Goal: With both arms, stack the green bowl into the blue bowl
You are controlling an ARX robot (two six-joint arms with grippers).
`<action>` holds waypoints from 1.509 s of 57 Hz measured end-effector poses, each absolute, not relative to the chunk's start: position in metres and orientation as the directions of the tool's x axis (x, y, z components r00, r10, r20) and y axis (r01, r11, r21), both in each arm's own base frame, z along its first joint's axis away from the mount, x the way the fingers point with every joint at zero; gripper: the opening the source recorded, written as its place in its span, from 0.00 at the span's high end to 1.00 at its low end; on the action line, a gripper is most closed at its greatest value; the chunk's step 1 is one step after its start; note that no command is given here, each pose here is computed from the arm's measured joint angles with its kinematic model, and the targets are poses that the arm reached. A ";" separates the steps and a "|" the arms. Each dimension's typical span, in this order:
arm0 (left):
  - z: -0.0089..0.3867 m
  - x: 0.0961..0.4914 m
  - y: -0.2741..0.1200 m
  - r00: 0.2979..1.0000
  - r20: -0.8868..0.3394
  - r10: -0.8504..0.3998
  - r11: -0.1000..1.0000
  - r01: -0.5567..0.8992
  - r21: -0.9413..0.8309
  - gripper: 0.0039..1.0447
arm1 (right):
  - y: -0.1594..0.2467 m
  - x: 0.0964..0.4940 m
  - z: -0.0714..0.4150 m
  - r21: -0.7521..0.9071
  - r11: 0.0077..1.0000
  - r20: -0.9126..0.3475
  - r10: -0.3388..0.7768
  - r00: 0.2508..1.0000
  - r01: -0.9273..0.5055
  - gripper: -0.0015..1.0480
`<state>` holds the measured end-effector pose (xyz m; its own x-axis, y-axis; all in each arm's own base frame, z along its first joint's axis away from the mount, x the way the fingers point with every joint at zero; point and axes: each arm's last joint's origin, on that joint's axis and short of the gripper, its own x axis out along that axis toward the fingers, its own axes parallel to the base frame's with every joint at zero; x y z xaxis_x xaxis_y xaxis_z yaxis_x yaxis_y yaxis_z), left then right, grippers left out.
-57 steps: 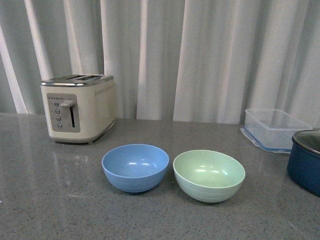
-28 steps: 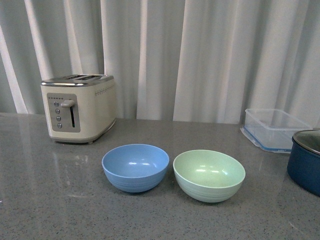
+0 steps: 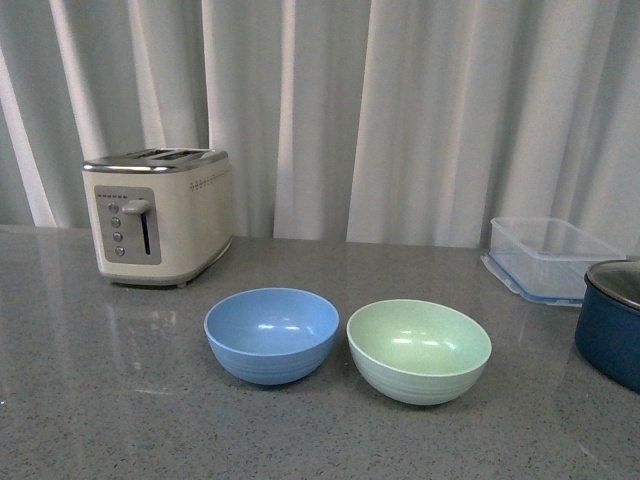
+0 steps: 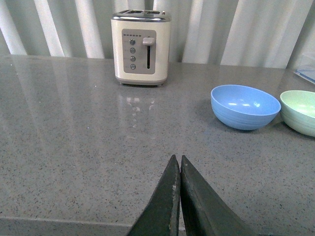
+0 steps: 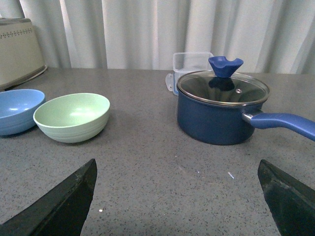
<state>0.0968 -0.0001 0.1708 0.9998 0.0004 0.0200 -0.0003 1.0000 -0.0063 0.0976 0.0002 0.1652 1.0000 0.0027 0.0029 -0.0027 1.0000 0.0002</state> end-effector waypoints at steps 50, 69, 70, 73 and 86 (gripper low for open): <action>0.171 0.097 0.000 1.000 0.019 0.000 1.000 0.000 -0.004 0.06 | 0.050 0.253 0.239 0.096 0.987 -0.696 0.157 0.700 -0.127 0.10; 0.171 0.097 0.000 1.000 0.019 0.000 1.000 0.000 -0.004 0.06 | 0.070 0.327 0.221 0.139 0.983 -0.732 0.183 0.656 -0.119 0.10; 0.171 0.097 0.000 1.000 0.019 0.000 1.000 0.000 -0.004 0.06 | 0.071 0.331 0.220 0.139 0.983 -0.731 0.184 0.657 -0.120 0.10; 0.171 0.097 0.000 1.000 0.019 0.000 1.000 0.000 -0.004 0.06 | 0.074 0.340 0.219 0.139 0.983 -0.732 0.185 0.656 -0.122 0.10; 0.171 0.096 0.000 1.000 0.020 0.000 1.000 0.000 -0.004 0.06 | 0.078 0.372 0.215 0.129 0.983 -0.730 0.185 0.658 -0.134 0.10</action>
